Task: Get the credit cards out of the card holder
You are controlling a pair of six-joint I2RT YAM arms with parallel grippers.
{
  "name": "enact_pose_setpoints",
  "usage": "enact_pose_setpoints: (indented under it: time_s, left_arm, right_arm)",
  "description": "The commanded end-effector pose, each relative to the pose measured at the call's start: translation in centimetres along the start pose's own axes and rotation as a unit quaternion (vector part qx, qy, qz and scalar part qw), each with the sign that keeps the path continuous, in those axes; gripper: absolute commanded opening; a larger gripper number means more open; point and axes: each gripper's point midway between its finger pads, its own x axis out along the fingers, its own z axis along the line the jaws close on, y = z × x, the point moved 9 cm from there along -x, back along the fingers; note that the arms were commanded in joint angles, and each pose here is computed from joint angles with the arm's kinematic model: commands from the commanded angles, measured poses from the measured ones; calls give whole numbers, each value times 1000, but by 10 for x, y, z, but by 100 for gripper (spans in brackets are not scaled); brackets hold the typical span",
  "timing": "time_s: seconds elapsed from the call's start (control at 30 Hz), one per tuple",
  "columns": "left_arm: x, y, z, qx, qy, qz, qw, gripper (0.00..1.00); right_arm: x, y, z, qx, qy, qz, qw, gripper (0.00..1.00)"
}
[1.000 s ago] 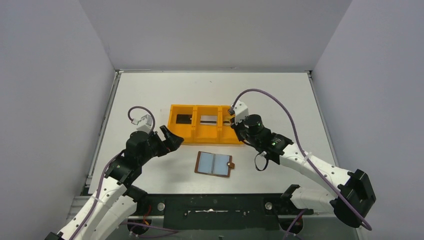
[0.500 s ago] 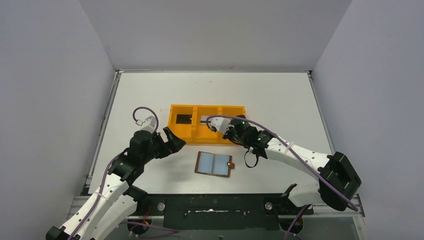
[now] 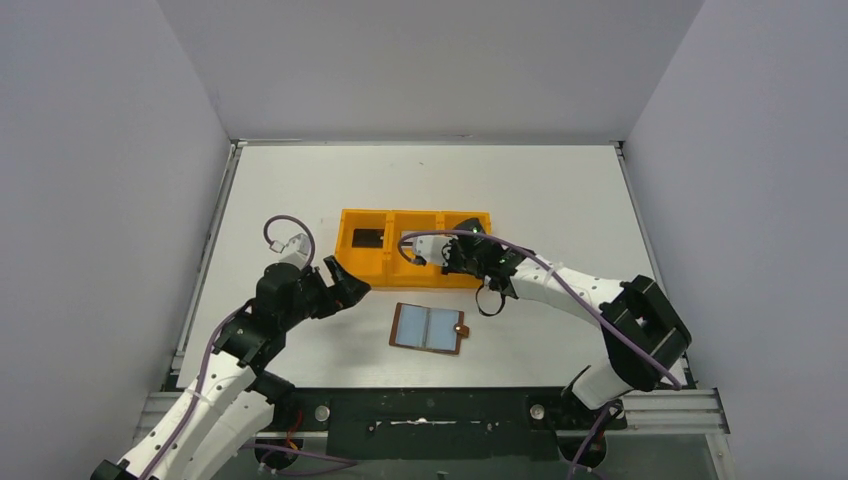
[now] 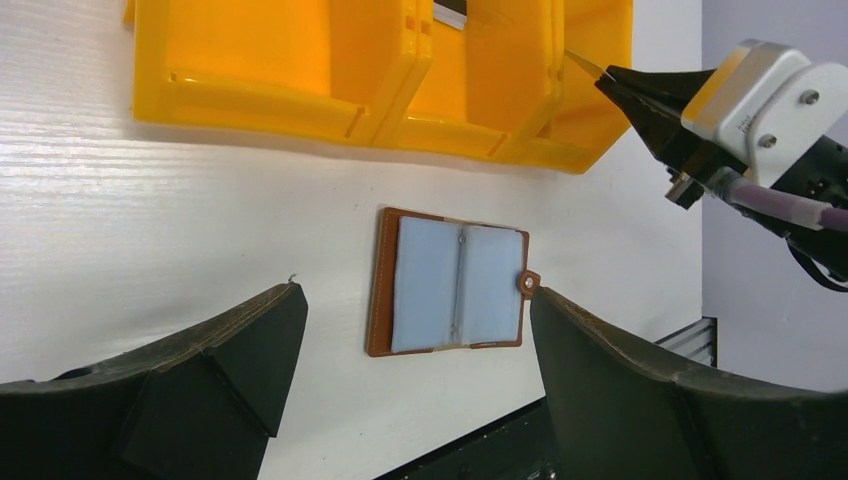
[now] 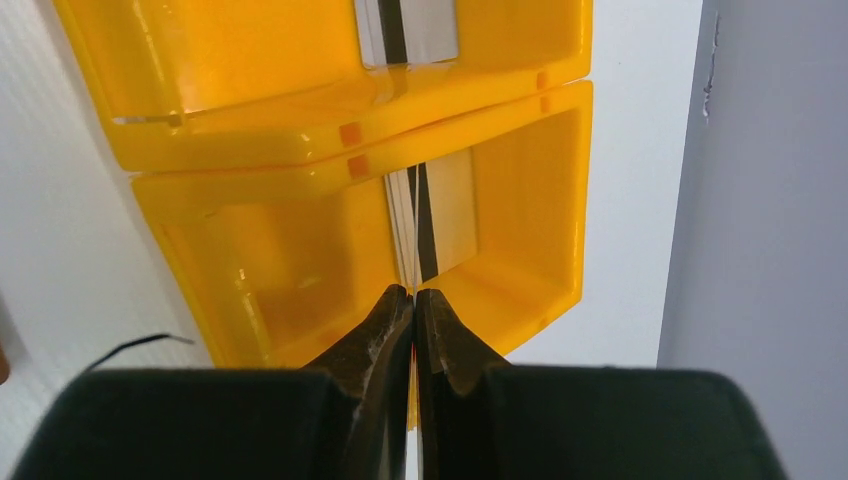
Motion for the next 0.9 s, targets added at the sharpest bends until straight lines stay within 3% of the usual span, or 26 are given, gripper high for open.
enact_pose_setpoints:
  time_s: [0.0,0.73,0.87]
  left_arm:
    - [-4,-5,-4,4,9,-11,1000,83]
    - [-5,-5,-3,4,8,-12,1000,82]
    - [-4,-5,-3,3,7,-11,1000,82]
  right_arm:
    - [9,-9,-29,-21,31,-17,999,0]
    - [65,9,-54,-61,55,15,997,4]
    - [70,17,-50,-57,54,17,997,11]
